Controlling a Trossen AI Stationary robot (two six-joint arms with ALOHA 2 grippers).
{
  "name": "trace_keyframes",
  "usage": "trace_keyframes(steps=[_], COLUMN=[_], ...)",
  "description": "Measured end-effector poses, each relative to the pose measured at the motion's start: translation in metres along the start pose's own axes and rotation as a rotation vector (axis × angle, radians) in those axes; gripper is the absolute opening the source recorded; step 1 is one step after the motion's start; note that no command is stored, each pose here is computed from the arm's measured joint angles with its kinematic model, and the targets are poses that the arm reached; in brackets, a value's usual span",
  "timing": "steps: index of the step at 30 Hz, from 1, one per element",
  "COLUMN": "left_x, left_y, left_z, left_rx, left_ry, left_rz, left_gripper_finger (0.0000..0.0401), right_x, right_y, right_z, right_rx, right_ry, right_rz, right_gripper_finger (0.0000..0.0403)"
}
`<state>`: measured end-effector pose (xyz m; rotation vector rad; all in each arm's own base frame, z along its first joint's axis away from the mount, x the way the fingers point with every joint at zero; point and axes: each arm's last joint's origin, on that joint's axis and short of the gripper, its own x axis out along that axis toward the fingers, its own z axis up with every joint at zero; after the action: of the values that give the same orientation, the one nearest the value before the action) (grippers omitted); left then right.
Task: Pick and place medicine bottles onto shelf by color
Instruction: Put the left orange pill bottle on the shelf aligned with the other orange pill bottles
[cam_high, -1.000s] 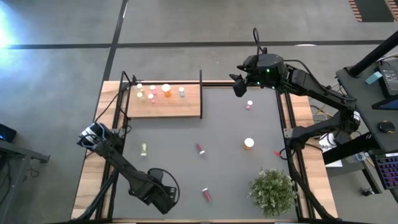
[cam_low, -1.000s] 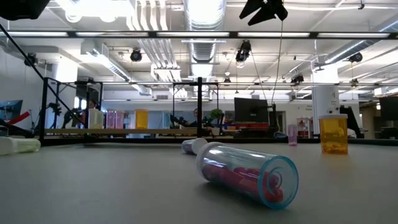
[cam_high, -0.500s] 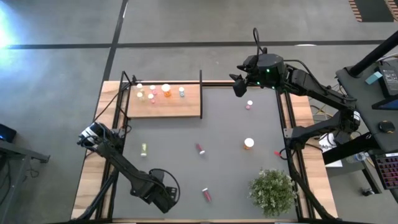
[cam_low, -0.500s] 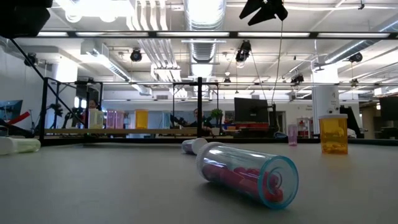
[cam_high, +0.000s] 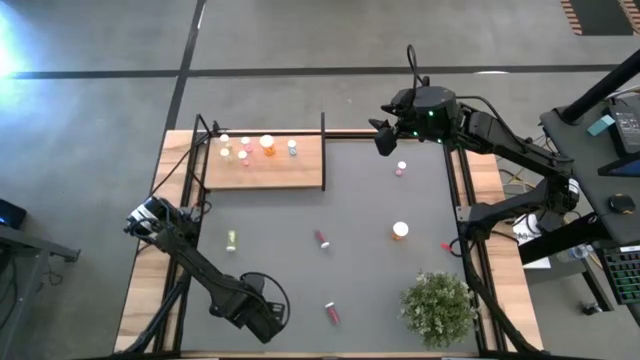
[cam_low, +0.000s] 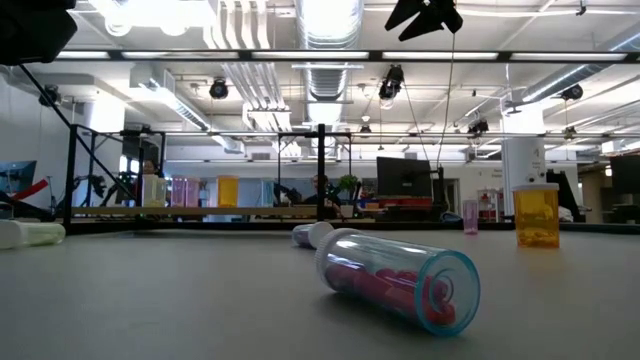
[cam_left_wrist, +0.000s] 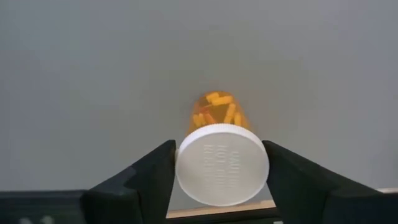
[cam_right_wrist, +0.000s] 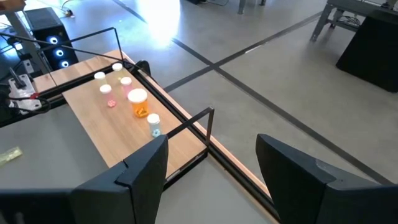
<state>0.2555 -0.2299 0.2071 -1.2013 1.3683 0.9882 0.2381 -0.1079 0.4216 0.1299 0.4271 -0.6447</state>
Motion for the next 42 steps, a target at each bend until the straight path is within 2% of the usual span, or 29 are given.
trace_keyframes(steps=[7, 13, 18, 25, 31, 35, 42], left_x=[-0.005, -0.018, -0.035, -0.068, -0.083, -0.094, -0.114], left_y=[-0.004, -0.017, -0.028, -0.023, -0.009, 0.003, 0.038], left_z=[0.008, 0.042, 0.09, 0.164, 0.239, 0.285, 0.344], left_rx=[-0.026, -0.021, 0.036, 0.166, 0.326, 0.396, 0.52], left_ry=[0.006, -0.006, -0.03, -0.099, -0.115, -0.172, -0.209], left_rz=[-0.015, -0.042, -0.056, -0.011, 0.027, 0.044, 0.131], left_gripper_finger=[0.0194, 0.0194, 0.0201, 0.0202, 0.0203, 0.0203, 0.0203], right_x=[0.0, 0.0, 0.0, 0.0, 0.0, 0.0, 0.0], right_y=[0.0, 0.0, 0.0, 0.0, 0.0, 0.0, 0.0], right_z=[0.0, 0.0, 0.0, 0.0, 0.0, 0.0, 0.0], right_rx=[0.0, 0.0, 0.0, 0.0, 0.0, 0.0, 0.0], right_ry=[0.0, 0.0, 0.0, 0.0, 0.0, 0.0, 0.0], right_rz=[0.0, 0.0, 0.0, 0.0, 0.0, 0.0, 0.0], right_gripper_finger=[0.0233, 0.0233, 0.0233, 0.0233, 0.0233, 0.0233, 0.0233])
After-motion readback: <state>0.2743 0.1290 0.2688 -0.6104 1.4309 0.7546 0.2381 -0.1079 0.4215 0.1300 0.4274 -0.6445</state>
